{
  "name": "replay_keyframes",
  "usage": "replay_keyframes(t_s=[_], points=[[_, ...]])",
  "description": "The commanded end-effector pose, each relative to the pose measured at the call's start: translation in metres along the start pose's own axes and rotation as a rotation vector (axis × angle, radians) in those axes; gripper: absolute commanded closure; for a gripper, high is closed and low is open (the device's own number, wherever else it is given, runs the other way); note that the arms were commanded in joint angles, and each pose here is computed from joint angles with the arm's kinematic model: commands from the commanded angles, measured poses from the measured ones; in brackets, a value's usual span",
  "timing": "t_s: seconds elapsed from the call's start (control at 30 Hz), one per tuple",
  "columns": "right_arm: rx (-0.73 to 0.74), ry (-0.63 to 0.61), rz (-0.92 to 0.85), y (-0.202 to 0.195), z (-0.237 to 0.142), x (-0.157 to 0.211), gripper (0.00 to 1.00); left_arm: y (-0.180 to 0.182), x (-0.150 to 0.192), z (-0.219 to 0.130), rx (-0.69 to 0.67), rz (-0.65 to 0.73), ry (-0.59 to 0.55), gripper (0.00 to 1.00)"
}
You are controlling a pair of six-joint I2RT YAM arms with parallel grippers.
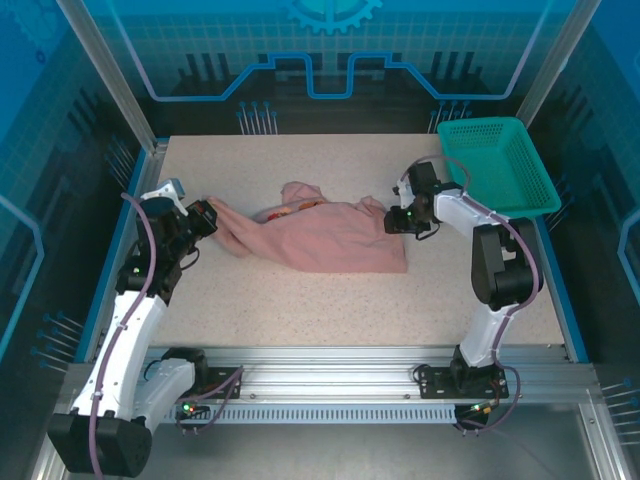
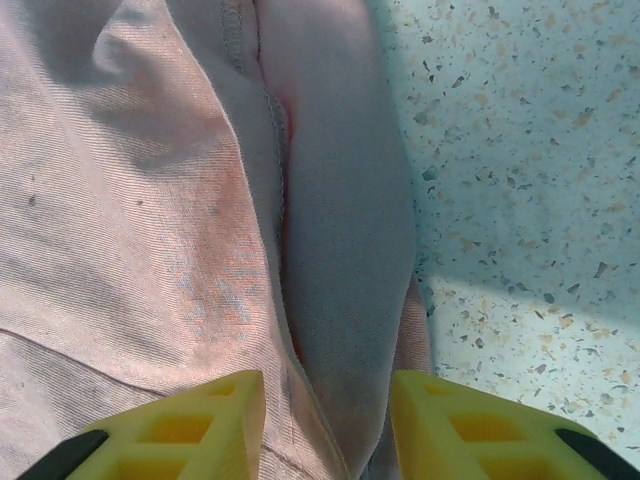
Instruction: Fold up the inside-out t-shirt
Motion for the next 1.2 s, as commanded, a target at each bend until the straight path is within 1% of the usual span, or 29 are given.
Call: replay_keyframes(t_s=[0.0,0.13,0.27,0.43,0.5,0.67,0.77,0.87,0.93,1.0,1.1,1.17], points=[[-0.008,0.024,-0.016,0.003,0.000,0.013,0.60,-0.002,-0.003,0.000,0.025,0.006,-0.016,1.00],[-0.034,0.034,-0.007,0.005,0.004,0.019,0.63,-0.002,-0.003,0.000,0.025,0.005,-0.017,1.00],[-0.030,0.012,-0.016,0.007,-0.001,0.018,0.75,0.000,-0.002,0.000,0.017,0.008,-0.014,1.00],[-0.023,-0.027,-0.030,0.010,-0.011,0.010,0.77,0.000,-0.002,0.001,0.018,0.006,-0.013,1.00],[-0.029,-0.025,-0.031,0.011,-0.011,0.009,0.79,0.000,-0.002,0.001,0.019,0.007,-0.014,1.00],[-0.053,-0.038,-0.033,0.015,-0.016,0.010,0.93,0.001,0.000,0.001,0.012,0.009,-0.010,1.00],[-0.068,-0.059,-0.039,0.019,-0.025,0.007,0.99,0.001,-0.001,0.001,0.014,0.009,-0.012,1.00],[-0.097,-0.089,-0.036,0.022,-0.037,0.002,1.00,0.000,-0.002,0.001,0.016,0.009,-0.015,1.00],[-0.144,-0.139,-0.027,0.026,-0.053,-0.004,1.00,0.001,-0.002,0.001,0.012,0.008,-0.016,1.00],[-0.220,-0.228,-0.010,0.032,-0.083,-0.017,1.00,0.001,-0.003,0.002,0.005,0.005,-0.022,1.00],[-0.357,-0.435,0.011,0.043,-0.153,-0.044,1.00,-0.003,-0.014,0.003,0.010,-0.008,-0.051,1.00],[-0.407,-0.597,0.007,0.048,-0.212,-0.060,1.00,-0.014,-0.033,0.000,0.023,-0.004,-0.087,1.00]])
Point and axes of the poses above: each hand's point on the last joint's axis, 136 mm out from that joint toward the fingers, its own z axis out along the fingers, its own y axis along the line the jaws close on, x = y × z, the point moved 3 cm from there along -z, back along the fingers, and after that the axes turned 3 degrees about z, right-handed, at the moved point
